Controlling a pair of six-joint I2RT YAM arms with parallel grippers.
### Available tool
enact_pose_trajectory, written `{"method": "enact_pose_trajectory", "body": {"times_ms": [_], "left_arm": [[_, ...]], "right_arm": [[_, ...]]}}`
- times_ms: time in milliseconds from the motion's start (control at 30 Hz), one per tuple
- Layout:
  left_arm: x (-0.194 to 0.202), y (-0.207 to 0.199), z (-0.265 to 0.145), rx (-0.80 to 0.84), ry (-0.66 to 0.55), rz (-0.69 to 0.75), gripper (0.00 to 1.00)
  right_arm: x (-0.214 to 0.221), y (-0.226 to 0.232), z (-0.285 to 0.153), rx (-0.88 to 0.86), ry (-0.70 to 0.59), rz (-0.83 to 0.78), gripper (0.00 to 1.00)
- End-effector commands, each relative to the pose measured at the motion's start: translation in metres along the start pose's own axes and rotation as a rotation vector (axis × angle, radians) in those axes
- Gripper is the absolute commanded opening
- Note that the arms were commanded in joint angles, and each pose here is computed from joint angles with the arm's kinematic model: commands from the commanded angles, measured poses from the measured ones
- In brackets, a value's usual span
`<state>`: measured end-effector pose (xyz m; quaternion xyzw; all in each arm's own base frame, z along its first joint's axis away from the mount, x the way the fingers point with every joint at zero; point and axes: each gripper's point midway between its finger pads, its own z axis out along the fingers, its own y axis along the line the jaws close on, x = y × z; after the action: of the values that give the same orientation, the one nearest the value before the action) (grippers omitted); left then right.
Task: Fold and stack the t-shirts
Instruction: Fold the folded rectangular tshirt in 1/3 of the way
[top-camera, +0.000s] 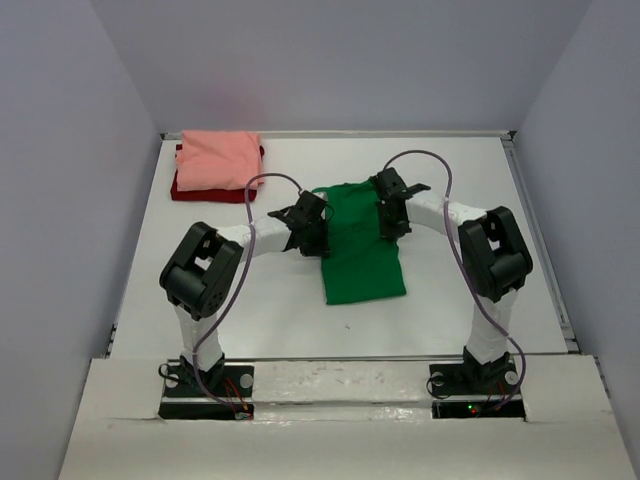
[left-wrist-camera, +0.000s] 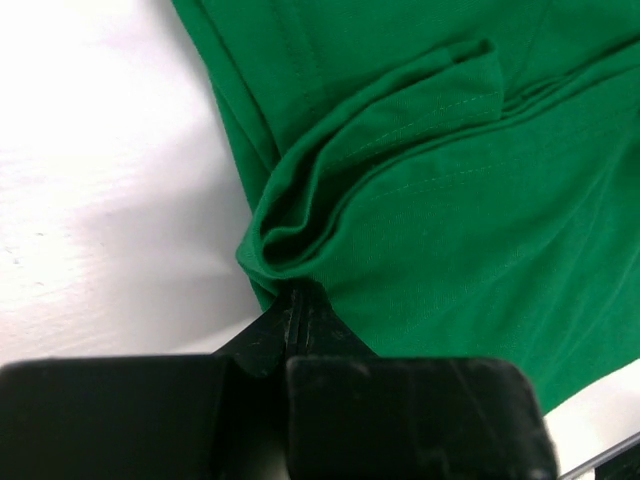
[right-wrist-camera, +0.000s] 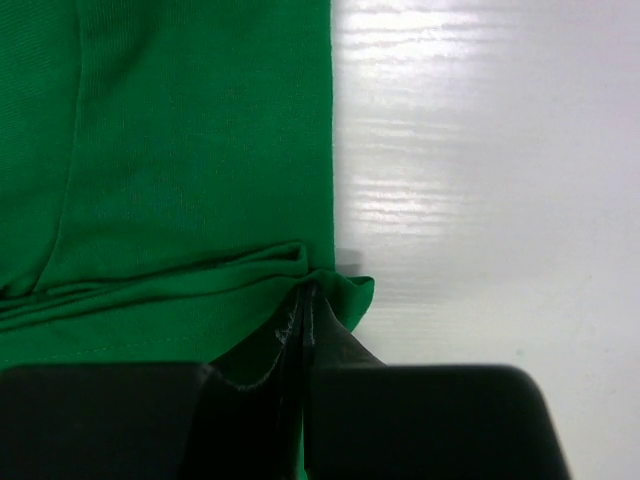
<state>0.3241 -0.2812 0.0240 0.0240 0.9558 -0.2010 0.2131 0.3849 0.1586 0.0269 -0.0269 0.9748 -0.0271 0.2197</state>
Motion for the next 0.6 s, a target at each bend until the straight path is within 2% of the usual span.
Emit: {"method": "enact_pose_trajectory", "body": {"times_ms": [0,167,567], "left_arm": [[0.037,0.008,-0.001,-0.025,0.066,-0.009,0.0],[0.047,0.01,-0.014,-0.027,0.047,-0.014,0.0],[0.059,0.013,-0.04,-0.026,0.017,-0.037,0.0]], "right_arm": [[0.043,0.01,-0.004,0.016,0.067,-0.026,0.0],[0.071,0.012,-0.006,0.031,0.097,-0.03,0.0],[0.096,0.023,-0.032,0.01,0.089,-0.007,0.0]]}}
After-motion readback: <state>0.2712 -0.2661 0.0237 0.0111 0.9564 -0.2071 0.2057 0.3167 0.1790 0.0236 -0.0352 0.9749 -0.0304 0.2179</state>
